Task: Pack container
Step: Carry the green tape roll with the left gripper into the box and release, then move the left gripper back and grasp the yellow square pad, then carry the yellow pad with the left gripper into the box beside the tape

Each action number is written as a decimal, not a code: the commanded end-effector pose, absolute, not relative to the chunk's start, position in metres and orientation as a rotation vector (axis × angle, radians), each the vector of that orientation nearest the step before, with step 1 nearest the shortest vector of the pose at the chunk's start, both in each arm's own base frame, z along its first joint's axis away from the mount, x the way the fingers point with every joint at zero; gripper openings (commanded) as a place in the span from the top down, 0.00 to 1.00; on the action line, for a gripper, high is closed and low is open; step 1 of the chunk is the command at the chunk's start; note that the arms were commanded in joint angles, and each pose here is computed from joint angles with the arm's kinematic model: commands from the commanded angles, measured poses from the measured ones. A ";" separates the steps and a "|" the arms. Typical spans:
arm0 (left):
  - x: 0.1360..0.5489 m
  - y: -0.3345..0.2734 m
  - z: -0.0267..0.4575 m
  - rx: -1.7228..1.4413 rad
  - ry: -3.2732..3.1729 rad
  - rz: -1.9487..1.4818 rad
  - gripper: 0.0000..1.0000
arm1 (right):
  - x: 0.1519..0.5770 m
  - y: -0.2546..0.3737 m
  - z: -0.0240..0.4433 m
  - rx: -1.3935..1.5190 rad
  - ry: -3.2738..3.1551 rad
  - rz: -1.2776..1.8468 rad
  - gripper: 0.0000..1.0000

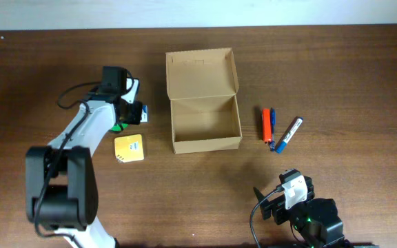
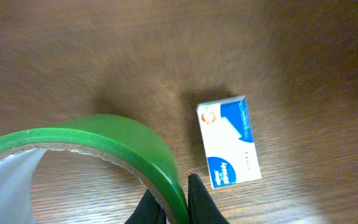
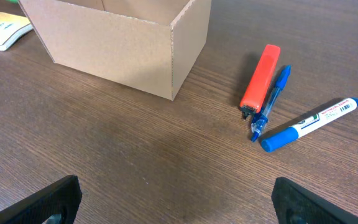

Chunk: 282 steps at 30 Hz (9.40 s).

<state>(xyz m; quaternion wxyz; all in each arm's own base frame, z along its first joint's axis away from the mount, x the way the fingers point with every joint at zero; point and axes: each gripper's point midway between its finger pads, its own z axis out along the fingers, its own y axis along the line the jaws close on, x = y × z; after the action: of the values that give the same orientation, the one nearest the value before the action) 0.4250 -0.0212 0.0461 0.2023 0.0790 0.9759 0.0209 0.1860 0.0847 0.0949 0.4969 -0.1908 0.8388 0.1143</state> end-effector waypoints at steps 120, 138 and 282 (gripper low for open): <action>0.293 -0.024 0.038 -0.009 2.881 0.106 0.02 | 0.187 0.083 0.094 -0.458 2.029 0.261 0.01; 0.308 -0.021 -0.007 -0.085 2.928 0.089 0.01 | 0.187 0.083 0.094 -0.458 2.029 0.261 0.01; 0.393 -0.299 0.115 -0.066 2.656 -0.273 0.75 | 0.187 0.083 0.094 -0.458 2.028 0.261 0.01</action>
<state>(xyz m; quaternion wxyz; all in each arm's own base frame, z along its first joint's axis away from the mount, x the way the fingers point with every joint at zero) 0.3878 -0.2963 0.1136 0.2264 0.0005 0.9692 -0.0972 0.1860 0.0847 0.0949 0.4969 -0.1908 0.8388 0.1143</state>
